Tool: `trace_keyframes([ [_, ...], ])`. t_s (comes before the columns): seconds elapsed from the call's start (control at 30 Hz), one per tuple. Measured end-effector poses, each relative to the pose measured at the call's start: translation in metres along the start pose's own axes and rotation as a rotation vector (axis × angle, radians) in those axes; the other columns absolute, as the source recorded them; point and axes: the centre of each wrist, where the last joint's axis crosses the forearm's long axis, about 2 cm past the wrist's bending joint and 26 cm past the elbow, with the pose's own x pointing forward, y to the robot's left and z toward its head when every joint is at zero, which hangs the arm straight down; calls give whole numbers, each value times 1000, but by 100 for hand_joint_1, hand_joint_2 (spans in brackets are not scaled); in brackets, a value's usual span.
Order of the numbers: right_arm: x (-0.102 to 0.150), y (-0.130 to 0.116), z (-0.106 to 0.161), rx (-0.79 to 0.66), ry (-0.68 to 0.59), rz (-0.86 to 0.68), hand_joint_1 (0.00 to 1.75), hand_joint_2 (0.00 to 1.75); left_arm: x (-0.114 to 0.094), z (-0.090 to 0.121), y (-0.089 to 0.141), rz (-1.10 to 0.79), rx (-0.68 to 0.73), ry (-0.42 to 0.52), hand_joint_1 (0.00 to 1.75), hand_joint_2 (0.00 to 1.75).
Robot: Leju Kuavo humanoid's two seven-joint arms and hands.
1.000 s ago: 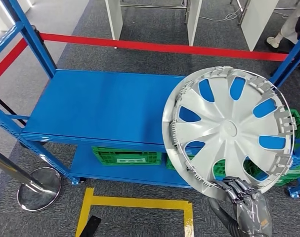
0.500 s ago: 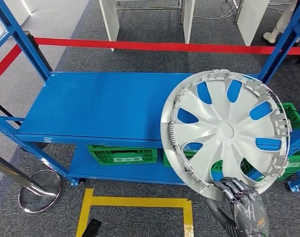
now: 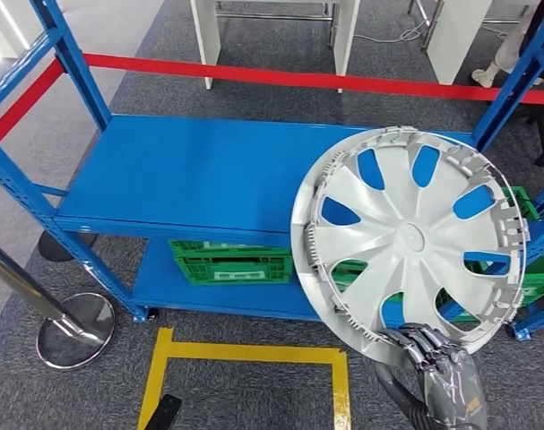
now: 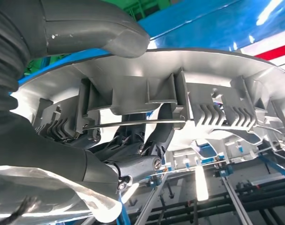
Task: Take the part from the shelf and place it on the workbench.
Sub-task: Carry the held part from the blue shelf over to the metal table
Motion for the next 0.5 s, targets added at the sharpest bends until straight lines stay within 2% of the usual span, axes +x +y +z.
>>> trace_keyframes([
  [0.5, 0, 1, -1, -2, 18, -32, 175, 175, -1, 0, 0, -1, -18, 7, 0, 175],
])
